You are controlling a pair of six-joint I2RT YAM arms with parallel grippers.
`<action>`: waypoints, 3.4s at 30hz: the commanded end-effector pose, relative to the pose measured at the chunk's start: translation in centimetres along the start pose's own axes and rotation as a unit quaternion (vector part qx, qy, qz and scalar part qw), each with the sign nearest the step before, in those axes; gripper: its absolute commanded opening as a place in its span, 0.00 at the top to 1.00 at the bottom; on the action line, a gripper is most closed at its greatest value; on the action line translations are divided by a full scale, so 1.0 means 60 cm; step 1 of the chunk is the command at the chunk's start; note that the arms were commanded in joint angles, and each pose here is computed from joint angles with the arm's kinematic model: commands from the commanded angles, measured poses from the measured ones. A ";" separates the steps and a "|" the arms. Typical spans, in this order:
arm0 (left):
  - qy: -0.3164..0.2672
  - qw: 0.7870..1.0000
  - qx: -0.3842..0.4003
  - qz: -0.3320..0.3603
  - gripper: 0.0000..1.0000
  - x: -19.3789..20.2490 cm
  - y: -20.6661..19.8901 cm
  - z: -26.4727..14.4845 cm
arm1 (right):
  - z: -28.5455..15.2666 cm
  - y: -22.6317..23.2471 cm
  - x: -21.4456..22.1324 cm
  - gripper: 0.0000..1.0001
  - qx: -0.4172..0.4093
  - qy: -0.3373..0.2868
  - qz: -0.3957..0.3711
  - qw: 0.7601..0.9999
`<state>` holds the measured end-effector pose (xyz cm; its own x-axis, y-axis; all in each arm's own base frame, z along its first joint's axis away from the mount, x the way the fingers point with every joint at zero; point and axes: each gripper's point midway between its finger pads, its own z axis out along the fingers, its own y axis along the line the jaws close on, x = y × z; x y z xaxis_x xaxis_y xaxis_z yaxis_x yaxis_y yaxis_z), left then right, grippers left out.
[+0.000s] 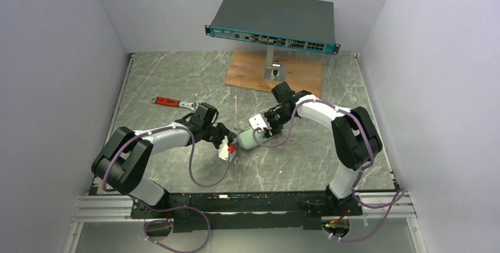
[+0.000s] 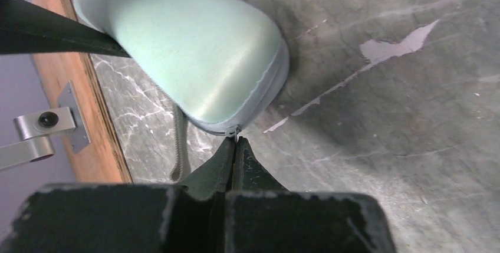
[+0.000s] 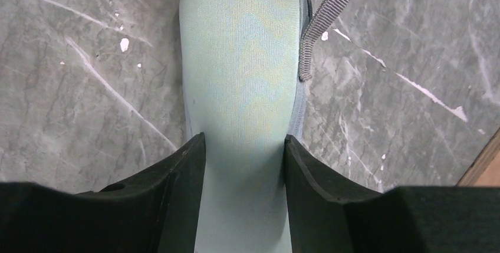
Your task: Open the umbrella
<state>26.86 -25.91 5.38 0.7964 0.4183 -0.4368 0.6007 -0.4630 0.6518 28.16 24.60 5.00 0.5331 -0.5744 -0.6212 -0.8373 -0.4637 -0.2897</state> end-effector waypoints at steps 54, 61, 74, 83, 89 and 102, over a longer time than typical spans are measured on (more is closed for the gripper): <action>-0.042 0.765 -0.056 -0.640 1.00 0.058 0.100 0.048 | -0.104 0.067 -0.004 0.29 0.059 -0.030 0.548 0.834; -0.063 0.773 -0.038 -0.630 1.00 0.062 0.126 0.062 | -0.110 0.019 0.007 0.24 0.070 -0.039 0.524 0.848; -0.070 0.753 -0.027 -0.654 1.00 0.065 0.141 0.072 | -0.041 -0.064 0.048 0.29 0.082 -0.076 0.686 0.719; -0.071 0.724 -0.010 -0.686 1.00 0.032 0.097 0.075 | -0.011 -0.054 0.064 0.62 0.093 -0.091 0.743 0.657; -0.079 0.718 0.004 -0.692 1.00 -0.007 0.066 0.079 | -0.005 -0.044 0.070 1.00 0.114 -0.100 0.753 0.640; -0.113 0.657 0.038 -0.744 1.00 -0.088 0.016 0.090 | -0.026 -0.016 0.069 1.00 0.165 -0.115 0.761 0.616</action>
<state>24.54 -32.00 3.11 -0.6460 0.3765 -0.6641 0.7633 0.3300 -0.5554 30.80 23.17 5.18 -0.9216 -0.0709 -0.3816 -0.3475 0.5885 0.7300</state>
